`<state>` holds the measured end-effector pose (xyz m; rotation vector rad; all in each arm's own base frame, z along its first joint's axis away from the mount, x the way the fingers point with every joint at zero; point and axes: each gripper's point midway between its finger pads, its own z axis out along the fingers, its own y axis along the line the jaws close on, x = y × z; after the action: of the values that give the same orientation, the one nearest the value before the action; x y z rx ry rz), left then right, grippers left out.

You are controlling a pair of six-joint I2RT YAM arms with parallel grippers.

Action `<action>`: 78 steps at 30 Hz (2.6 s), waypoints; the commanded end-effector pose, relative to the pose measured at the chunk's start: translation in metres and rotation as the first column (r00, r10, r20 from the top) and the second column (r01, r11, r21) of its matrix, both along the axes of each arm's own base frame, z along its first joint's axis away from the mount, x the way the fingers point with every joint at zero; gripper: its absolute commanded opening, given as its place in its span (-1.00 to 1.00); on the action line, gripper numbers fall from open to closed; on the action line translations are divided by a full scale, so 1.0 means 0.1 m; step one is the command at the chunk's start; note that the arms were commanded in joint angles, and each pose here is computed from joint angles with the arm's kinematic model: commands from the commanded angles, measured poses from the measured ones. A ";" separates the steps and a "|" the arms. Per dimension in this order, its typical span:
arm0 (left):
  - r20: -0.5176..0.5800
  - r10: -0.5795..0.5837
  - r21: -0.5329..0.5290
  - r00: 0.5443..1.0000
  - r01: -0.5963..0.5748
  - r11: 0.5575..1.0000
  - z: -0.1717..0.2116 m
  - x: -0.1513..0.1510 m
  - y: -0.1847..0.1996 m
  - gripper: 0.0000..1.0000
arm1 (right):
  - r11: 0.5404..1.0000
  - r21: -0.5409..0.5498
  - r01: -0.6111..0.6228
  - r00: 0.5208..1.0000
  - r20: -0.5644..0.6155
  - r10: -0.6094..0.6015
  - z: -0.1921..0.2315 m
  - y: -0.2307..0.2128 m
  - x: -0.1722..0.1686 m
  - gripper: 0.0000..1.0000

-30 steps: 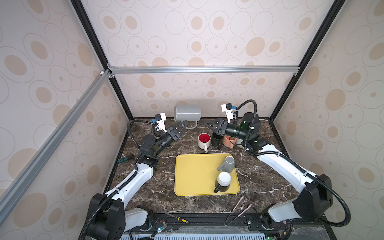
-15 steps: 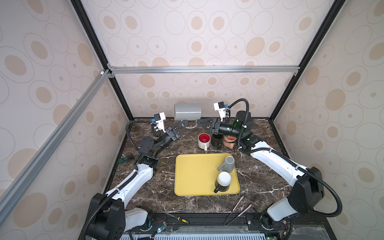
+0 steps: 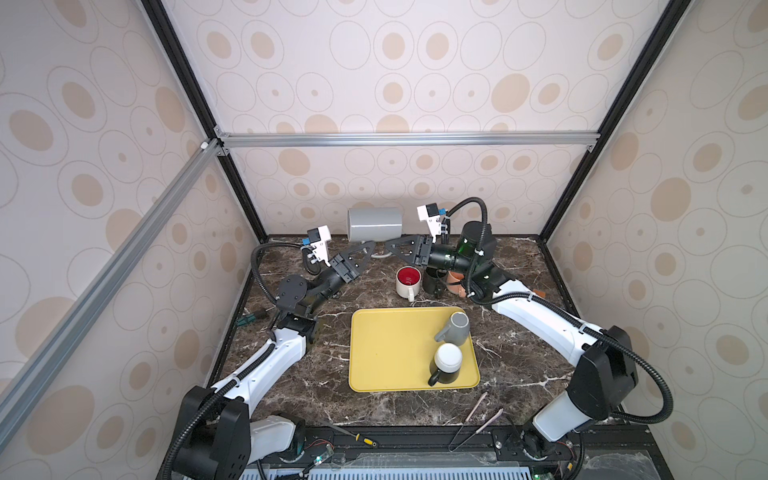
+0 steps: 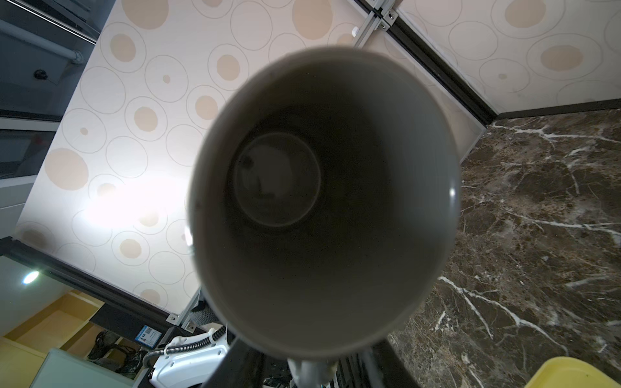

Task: Turn the mug right side up
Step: 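Grasp the grey mug's handle with the right gripper while the left gripper holds it, then open the left gripper and carry the grey mug away with the right gripper, then lower the grey mug upright beside the red-lined white mug with the right gripper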

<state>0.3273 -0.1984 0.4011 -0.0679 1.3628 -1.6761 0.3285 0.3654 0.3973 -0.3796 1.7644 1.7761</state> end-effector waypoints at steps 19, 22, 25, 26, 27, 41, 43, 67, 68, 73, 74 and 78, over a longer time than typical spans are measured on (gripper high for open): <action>0.133 -0.017 -0.038 0.991 0.022 0.999 0.22 -0.20 0.05 -0.87 | 0.997 0.080 0.005 1.000 0.010 -0.006 0.22 0.09 0.09 -1.00; 0.065 0.025 0.051 0.998 -0.028 0.998 0.01 -0.07 0.04 0.93 | 0.998 0.035 0.058 0.998 -0.014 -0.058 0.14 0.06 0.16 -1.00; -0.027 0.148 0.161 0.989 -0.142 0.977 -0.30 0.07 0.16 1.00 | 0.992 -0.024 0.122 0.992 -0.018 -0.122 0.07 0.01 0.26 -1.00; -0.064 0.208 0.208 0.976 -0.191 0.959 -0.43 0.12 0.24 1.00 | 0.988 -0.039 0.147 0.989 -0.012 -0.148 0.05 0.00 0.29 -1.00; -0.101 0.263 0.258 0.959 -0.230 0.938 -0.56 0.16 0.30 1.00 | 0.983 -0.053 0.174 0.985 -0.009 -0.174 0.02 -0.02 0.34 -1.00; -0.048 0.645 0.722 0.763 -0.420 0.550 -1.23 0.20 1.05 1.00 | 0.833 -0.411 0.370 0.926 0.087 -0.368 -0.71 -0.09 0.71 -1.00; -0.009 0.628 0.694 0.778 -0.447 0.564 -1.13 0.14 1.04 1.00 | 0.772 -0.486 0.409 0.908 0.135 -0.396 -0.80 -0.11 0.74 -1.00; 0.006 0.625 0.679 0.781 -0.462 0.571 -1.22 0.01 1.06 1.00 | 0.343 -0.792 0.504 0.838 0.354 -0.415 -1.86 0.16 0.98 -1.00; 0.005 0.623 0.680 0.782 -0.460 0.571 -1.22 0.02 1.06 1.00 | 0.332 -0.797 0.505 0.837 0.358 -0.415 -1.90 0.15 1.00 -1.00; -0.001 0.620 0.685 0.785 -0.451 0.573 -1.27 0.02 1.05 1.00 | 0.271 -0.805 0.528 0.815 0.390 -0.428 -2.01 0.10 1.08 -1.00; -0.004 0.619 0.683 0.786 -0.450 0.575 -1.28 0.02 1.05 1.00 | 0.254 -0.807 0.533 0.809 0.398 -0.432 -2.04 0.08 1.11 -1.00; -0.006 0.623 0.680 0.782 -0.453 0.576 -1.29 0.00 1.06 1.00 | 0.239 -0.816 0.526 0.812 0.398 -0.426 -2.15 0.10 1.14 -1.00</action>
<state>0.3278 -0.0947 0.2625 -0.2890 1.8558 -0.6189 0.4276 0.3680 0.1590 -0.2994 2.4086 0.1779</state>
